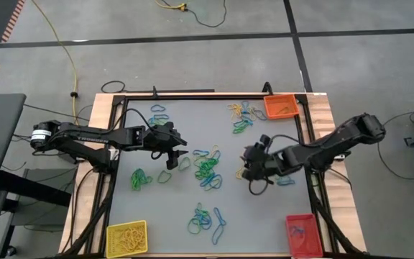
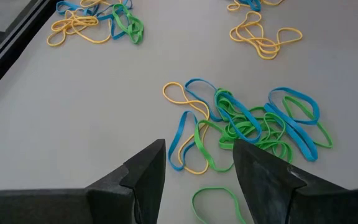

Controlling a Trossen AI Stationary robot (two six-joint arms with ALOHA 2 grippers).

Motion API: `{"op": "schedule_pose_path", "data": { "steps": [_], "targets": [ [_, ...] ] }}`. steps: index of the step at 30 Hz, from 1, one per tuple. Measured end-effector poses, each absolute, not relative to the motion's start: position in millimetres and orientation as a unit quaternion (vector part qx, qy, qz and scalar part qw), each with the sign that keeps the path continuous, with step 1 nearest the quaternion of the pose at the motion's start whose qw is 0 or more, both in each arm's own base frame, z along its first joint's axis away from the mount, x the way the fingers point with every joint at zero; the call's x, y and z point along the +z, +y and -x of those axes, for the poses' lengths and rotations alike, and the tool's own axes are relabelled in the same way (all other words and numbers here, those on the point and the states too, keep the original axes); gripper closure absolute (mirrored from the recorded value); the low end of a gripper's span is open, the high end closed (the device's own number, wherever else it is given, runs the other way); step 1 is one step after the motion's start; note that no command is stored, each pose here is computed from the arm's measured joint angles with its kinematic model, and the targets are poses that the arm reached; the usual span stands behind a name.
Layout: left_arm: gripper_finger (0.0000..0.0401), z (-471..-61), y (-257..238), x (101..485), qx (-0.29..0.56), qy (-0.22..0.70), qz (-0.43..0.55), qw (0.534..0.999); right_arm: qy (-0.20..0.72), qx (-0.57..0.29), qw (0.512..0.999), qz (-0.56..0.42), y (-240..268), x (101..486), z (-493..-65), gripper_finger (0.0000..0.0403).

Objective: Sort rubber bands into baskets
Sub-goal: Put the green rubber band into the orange bin

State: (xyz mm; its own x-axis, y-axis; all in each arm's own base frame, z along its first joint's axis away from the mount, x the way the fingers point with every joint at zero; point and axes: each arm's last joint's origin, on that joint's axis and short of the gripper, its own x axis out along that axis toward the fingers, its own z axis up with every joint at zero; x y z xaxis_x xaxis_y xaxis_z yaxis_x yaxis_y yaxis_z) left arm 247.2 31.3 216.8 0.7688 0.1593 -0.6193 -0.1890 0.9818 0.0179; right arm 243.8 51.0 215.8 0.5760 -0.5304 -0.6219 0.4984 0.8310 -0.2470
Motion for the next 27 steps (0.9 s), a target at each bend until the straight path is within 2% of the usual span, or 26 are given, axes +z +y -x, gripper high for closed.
{"op": "schedule_pose_path", "data": {
  "steps": [4, 15, 22, 27],
  "targets": [
    [0.0223, -247.1, 31.3, 216.8, 0.093, 0.327, 0.023, 0.940, 0.354, -0.307, 0.883, -0.013, 35.6, 213.2, -247.6, 0.0188],
    [0.0223, -247.1, 31.3, 216.6, 0.093, 0.327, 0.023, 0.940, 0.346, -0.253, 0.903, -0.041, 32.3, 216.5, -256.2, 0.0188],
    [0.0223, -247.2, 31.3, 216.7, 0.093, 0.327, 0.023, 0.940, 0.381, -0.260, 0.887, -0.033, 16.2, 212.7, -254.0, 0.0188],
    [0.0223, -247.1, 31.3, 216.7, 0.093, 0.327, 0.023, 0.940, 0.405, -0.286, 0.868, -0.002, -16.2, 208.0, -251.7, 0.0188]
  ]
}}
